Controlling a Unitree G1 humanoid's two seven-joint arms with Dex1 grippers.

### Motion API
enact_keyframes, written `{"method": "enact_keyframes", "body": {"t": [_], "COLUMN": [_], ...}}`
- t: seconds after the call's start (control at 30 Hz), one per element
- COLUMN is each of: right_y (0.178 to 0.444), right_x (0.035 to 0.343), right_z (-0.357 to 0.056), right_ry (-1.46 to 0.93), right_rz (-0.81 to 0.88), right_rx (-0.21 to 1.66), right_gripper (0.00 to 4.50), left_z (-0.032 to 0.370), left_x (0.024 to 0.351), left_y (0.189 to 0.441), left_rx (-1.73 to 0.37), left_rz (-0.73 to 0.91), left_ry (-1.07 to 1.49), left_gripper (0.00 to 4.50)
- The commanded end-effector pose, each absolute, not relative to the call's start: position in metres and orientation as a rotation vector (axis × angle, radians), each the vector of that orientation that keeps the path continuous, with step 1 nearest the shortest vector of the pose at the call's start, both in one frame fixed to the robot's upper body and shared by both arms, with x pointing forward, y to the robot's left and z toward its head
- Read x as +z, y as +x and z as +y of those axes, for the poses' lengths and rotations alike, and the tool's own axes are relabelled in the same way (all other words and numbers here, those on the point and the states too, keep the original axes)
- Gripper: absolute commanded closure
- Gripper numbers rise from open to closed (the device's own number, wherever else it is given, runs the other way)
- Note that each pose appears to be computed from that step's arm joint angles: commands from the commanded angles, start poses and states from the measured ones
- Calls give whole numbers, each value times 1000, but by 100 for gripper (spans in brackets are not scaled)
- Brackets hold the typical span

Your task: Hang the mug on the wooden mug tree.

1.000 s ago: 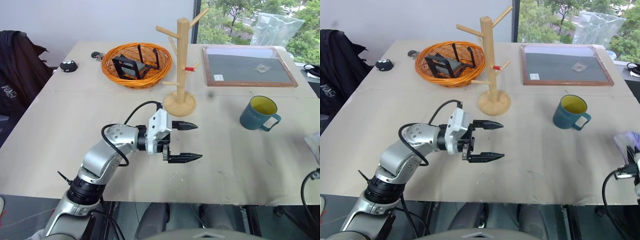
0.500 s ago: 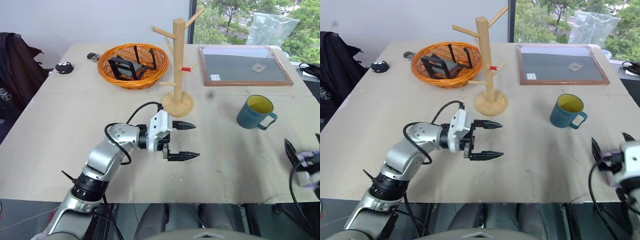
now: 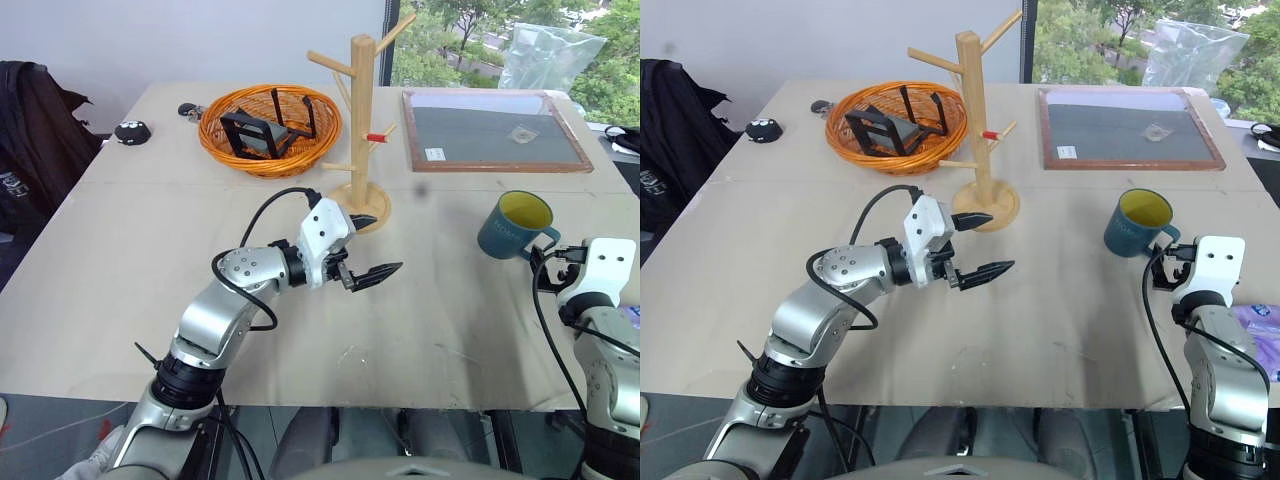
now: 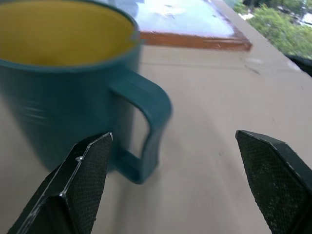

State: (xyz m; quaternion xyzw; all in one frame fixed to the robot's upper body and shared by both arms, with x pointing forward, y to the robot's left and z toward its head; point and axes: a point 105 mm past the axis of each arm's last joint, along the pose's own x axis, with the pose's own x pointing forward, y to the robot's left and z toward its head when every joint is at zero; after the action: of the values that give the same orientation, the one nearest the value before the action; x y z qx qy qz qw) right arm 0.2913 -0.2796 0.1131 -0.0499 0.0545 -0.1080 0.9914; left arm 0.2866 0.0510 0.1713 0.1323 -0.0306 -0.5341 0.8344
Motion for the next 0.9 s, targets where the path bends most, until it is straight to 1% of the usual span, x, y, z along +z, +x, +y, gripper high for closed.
{"method": "enact_keyframes", "body": {"t": [0.03, 0.27, 0.3, 0.37, 0.53, 0.57, 0.6, 0.77, 0.8, 0.87, 0.9], "right_y": [295, 309, 311, 315, 322, 322, 322, 323, 325, 327, 327], "right_x": [121, 108, 105, 101, 101, 100, 99, 116, 122, 142, 149], "right_z": [-282, -279, -279, -280, -282, -282, -283, -275, -269, -248, -240], "right_ry": [-113, -86, -73, -54, -91, -99, -103, -153, -151, -199, -220], "right_rz": [68, 81, 85, 76, 38, 36, 34, -13, -20, -37, -39], "right_rx": [-246, -251, -256, -271, -270, -263, -259, -124, -57, 163, 243], "right_gripper": [40, 40, 61, 128, 358, 416, 447, 447, 447, 447, 447], "left_z": [47, 44, 44, 43, 43, 44, 44, 50, 53, 62, 66], "left_x": [185, 186, 186, 187, 187, 186, 185, 187, 186, 181, 178], "left_y": [281, 277, 277, 277, 278, 277, 277, 281, 282, 282, 281], "left_rx": [-1116, -1117, -1117, -1117, -1114, -1112, -1110, -1073, -1062, -1042, -1037], "left_rz": [-129, -131, -131, -133, -136, -134, -133, -138, -136, -121, -116], "left_ry": [302, 291, 290, 292, 289, 288, 288, 240, 221, 203, 202], "left_gripper": [0, 0, 0, 0, 0, 0, 0, 0, 0, 0, 0]}}
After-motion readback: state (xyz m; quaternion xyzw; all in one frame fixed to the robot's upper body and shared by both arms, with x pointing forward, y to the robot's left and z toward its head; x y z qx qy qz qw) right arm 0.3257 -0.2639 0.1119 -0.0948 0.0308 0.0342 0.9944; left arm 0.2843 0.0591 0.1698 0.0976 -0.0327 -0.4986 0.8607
